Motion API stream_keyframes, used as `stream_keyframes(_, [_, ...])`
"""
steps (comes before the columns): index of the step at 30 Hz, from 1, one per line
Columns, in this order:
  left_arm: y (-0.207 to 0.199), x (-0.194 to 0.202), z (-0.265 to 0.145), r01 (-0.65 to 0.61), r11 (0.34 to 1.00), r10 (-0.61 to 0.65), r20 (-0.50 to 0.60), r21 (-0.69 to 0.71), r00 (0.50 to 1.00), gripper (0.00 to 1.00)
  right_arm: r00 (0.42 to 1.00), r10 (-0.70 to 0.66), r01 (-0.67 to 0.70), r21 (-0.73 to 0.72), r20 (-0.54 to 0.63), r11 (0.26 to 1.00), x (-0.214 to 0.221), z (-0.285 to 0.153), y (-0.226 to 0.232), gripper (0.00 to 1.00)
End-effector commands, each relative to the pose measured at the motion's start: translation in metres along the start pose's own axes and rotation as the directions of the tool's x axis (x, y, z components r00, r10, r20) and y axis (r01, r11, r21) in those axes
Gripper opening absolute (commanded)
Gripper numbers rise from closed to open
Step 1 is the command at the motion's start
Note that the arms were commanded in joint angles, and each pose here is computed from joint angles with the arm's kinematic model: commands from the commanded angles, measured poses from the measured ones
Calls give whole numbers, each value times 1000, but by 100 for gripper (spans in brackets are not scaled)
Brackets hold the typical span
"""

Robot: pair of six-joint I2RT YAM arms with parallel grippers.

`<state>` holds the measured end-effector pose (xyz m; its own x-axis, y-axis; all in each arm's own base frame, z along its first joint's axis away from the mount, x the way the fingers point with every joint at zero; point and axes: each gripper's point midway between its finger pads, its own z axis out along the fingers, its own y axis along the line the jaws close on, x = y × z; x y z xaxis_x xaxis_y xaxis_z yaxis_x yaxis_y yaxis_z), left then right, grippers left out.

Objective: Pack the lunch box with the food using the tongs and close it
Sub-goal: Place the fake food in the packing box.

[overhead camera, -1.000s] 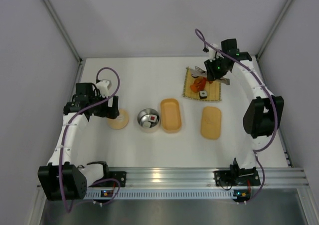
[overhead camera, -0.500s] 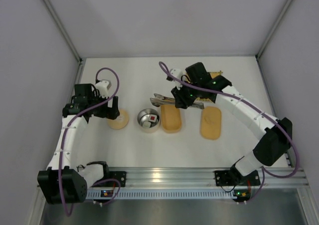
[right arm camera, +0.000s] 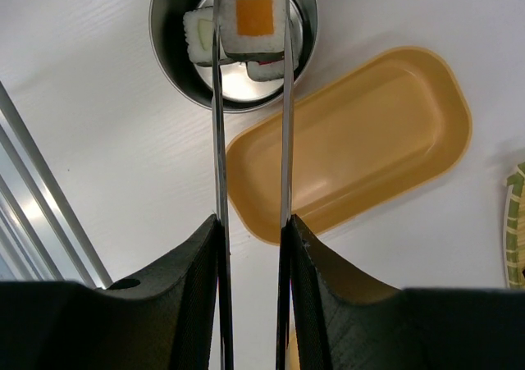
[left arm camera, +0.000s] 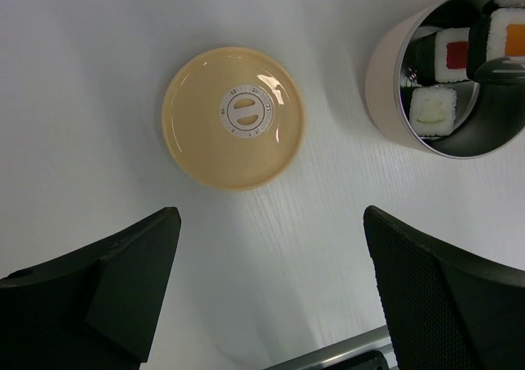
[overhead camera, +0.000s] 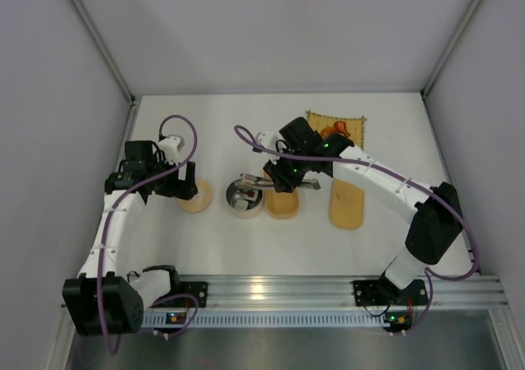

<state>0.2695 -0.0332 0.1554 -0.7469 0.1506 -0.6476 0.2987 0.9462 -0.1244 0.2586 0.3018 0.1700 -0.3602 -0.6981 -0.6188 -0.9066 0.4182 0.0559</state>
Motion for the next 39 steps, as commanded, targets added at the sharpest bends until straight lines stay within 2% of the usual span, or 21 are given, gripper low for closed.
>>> stream_keyframes(1, [0,-4,-2,2,1000,-2,30,-1,1000,98,995,-55,55,6,78,998,-25,4,4,27])
stream_keyframes(9, [1,-4,-2,-7,1000,7,34,-5,999,98,996,-60,59,15,61,998,-24,13,1,34])
stream_keyframes(16, [2,-6,-3,-10,1000,11,39,-13,999,98,996,-66,65,22,62,998,-27,15,-1,53])
stream_keyframes(23, [2,-7,-4,-10,1000,10,38,-10,999,98,991,-78,73,49,107,996,-39,-3,-3,52])
stream_keyframes(28, [-1,-10,-9,-17,1000,17,41,-3,999,98,977,-46,28,92,209,995,-58,-54,-23,48])
stream_keyframes(32, [-3,-11,-12,-25,1000,24,51,6,998,98,976,25,-54,132,216,990,-38,-84,-51,47])
stream_keyframes(35, [-5,-10,-13,-24,1000,24,51,14,998,98,978,97,-134,201,183,970,-1,-100,-82,46])
stream_keyframes(38, [-7,-11,-12,-22,999,21,53,26,998,98,974,190,-220,306,126,926,42,-114,-118,46])
stream_keyframes(39, [-7,-11,-12,-20,999,19,53,29,998,98,964,244,-265,367,104,892,61,-121,-136,46])
